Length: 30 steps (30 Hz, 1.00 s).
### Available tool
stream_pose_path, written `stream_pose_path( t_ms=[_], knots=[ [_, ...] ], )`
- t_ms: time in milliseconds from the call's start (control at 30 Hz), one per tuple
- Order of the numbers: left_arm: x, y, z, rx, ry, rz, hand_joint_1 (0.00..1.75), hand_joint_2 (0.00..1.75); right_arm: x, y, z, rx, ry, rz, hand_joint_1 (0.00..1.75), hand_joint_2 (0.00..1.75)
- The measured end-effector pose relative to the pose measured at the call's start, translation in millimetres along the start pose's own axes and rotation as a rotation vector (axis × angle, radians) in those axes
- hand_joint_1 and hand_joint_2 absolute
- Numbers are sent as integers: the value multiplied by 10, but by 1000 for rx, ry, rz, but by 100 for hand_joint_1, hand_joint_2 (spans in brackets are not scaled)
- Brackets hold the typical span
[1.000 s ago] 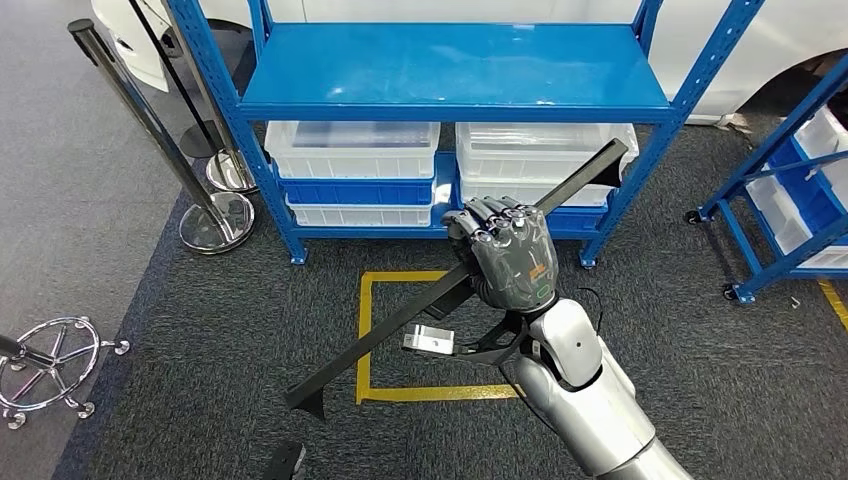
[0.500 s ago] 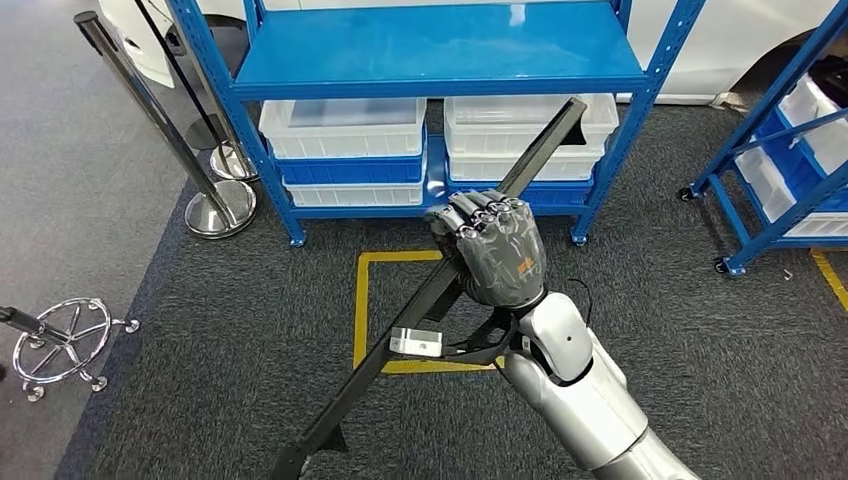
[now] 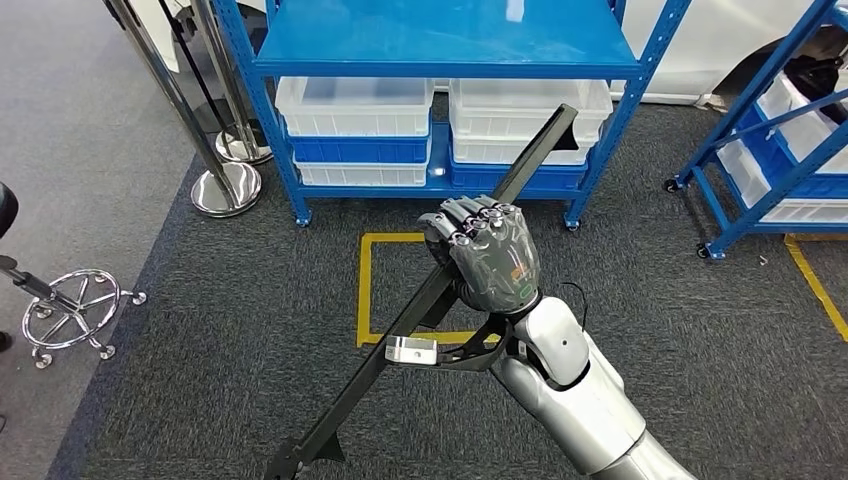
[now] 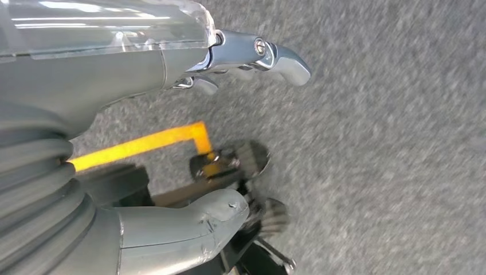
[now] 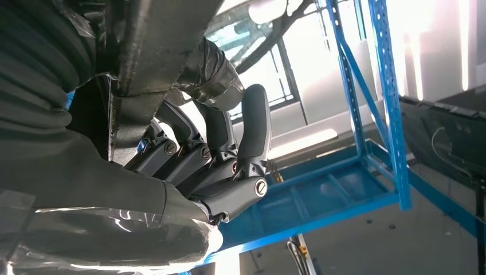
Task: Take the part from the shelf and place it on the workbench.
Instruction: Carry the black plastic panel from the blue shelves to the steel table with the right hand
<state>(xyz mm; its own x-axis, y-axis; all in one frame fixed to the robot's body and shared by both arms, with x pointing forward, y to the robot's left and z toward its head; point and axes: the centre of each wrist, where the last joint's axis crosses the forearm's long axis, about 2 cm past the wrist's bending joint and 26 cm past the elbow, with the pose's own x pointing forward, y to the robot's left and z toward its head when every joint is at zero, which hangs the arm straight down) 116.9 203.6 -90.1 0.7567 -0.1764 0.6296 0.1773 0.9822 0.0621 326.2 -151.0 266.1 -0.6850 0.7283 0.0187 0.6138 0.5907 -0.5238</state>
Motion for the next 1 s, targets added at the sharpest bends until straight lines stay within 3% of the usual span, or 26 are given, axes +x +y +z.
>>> stream_pose_path(
  t_ms=[1000],
  knots=[
    [2, -28, 5, -7, -22, 2, 0, 175, -35, 42, 85, 122, -88, 34, 175, 175]
  ],
)
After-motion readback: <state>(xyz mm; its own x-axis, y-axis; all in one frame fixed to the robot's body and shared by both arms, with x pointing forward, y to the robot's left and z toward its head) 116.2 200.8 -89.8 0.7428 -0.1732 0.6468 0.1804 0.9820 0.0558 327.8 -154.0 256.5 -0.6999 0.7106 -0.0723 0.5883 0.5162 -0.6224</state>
